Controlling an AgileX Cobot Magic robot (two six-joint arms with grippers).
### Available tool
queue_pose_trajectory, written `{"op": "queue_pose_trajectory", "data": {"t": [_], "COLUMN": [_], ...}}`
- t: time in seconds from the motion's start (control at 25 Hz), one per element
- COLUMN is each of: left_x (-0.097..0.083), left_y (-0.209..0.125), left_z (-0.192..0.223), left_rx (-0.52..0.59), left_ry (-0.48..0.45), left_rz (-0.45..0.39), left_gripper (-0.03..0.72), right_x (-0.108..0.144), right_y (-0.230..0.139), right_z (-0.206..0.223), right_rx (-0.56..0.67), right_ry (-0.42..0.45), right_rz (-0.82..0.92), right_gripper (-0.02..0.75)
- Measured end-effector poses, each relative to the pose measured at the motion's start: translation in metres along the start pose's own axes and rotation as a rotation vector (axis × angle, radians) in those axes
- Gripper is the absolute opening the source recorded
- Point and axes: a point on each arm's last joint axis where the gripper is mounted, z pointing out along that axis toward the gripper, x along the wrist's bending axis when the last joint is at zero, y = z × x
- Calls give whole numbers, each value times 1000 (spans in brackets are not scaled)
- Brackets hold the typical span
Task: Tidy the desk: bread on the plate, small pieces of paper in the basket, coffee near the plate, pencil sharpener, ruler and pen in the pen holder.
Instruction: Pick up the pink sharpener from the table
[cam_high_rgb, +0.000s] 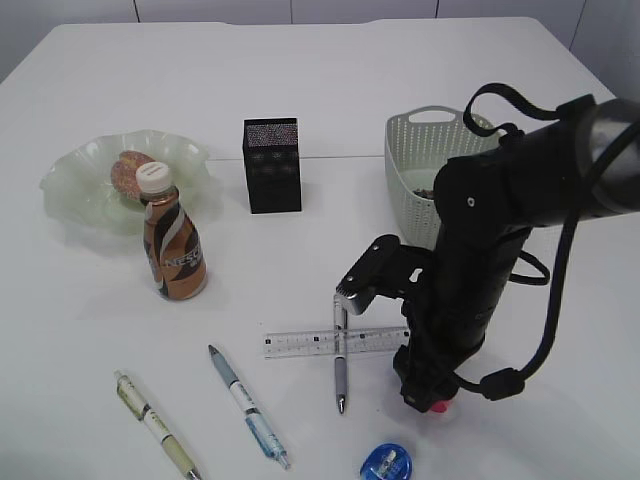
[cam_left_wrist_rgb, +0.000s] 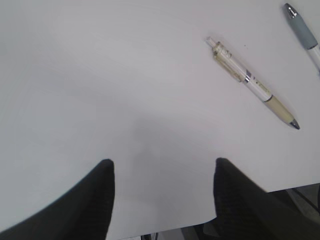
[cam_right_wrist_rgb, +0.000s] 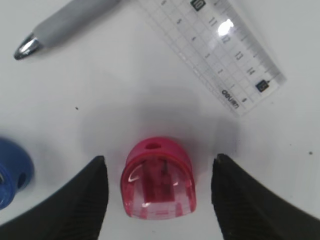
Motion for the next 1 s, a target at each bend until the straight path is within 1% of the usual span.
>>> {"op": "queue_pose_trajectory", "data": {"t": [0.72, 1.0], "left_x": [0, 0], "left_y": [1, 1], "left_z": [0, 0], "left_rx": [-7, -7], "left_ry": [0, 0], "left_rz": [0, 0], "left_gripper": [458, 458], "right_x": [0, 0], "right_y": [0, -1], "right_z": [2, 8], "right_rx": [3, 24], "right_ry": [2, 13], "right_rz": [0, 1], "right_gripper": [476, 393]}}
